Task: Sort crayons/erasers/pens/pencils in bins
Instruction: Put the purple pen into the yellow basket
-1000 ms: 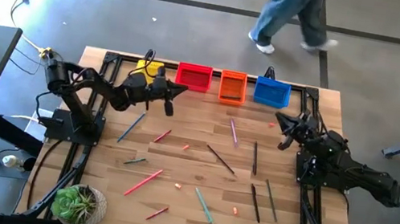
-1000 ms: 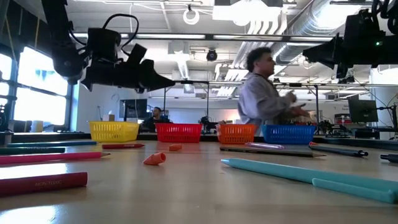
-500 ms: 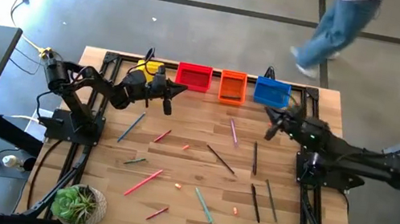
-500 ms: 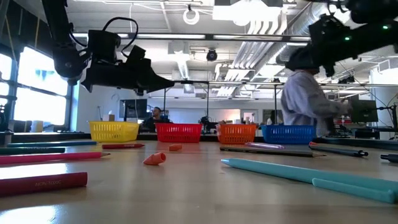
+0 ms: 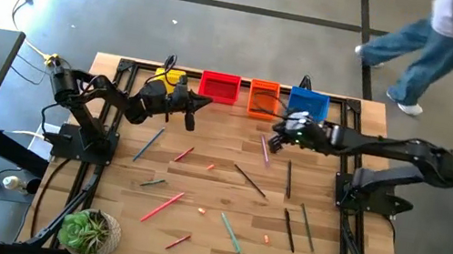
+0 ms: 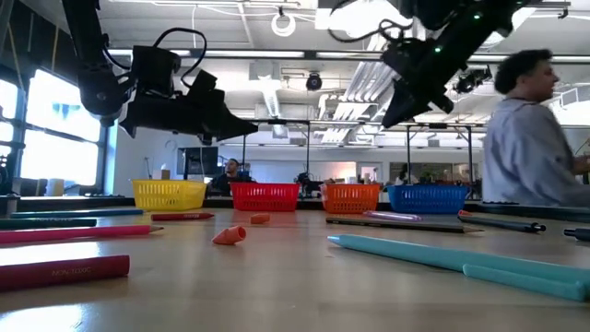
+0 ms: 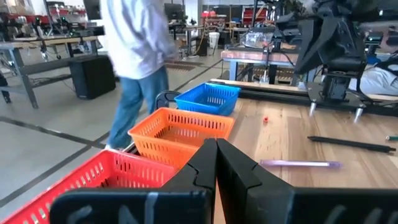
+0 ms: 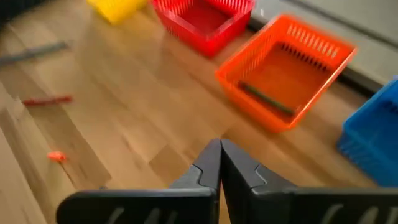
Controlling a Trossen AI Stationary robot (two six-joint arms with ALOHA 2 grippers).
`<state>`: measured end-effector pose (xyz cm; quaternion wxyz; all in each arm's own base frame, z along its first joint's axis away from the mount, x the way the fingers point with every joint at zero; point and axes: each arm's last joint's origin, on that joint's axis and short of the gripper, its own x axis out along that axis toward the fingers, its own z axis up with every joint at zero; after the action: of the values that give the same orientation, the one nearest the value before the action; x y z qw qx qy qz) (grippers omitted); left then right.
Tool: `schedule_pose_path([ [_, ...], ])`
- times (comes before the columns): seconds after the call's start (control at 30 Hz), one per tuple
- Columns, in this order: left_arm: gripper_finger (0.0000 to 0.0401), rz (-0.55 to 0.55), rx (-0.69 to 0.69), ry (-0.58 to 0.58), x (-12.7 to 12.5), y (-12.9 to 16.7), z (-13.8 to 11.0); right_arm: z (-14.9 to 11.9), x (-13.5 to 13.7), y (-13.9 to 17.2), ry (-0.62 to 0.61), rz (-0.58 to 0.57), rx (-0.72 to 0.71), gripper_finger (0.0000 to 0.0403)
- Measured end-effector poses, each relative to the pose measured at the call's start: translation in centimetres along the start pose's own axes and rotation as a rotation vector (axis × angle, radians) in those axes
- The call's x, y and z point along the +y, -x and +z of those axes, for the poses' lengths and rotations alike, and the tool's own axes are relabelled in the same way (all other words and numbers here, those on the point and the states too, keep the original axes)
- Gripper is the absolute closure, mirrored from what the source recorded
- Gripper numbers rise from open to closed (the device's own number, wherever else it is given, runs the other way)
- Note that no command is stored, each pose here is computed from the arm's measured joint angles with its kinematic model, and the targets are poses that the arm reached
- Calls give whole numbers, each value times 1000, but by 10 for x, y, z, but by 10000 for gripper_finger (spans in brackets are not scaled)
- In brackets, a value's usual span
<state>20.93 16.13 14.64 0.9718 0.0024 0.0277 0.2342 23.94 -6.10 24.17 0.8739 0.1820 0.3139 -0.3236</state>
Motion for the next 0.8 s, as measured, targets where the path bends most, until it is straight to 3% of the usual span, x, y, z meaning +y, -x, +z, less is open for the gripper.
schedule_pose_path([
  [0.47, 401, 2, 40, 8, 0, 0, -4, -11, 24, -65, -105, -94, 400, 394],
  [0.8, 401, 3, 39, 2, 0, 0, -4, -31, 25, -89, -221, -167, 532, 285],
])
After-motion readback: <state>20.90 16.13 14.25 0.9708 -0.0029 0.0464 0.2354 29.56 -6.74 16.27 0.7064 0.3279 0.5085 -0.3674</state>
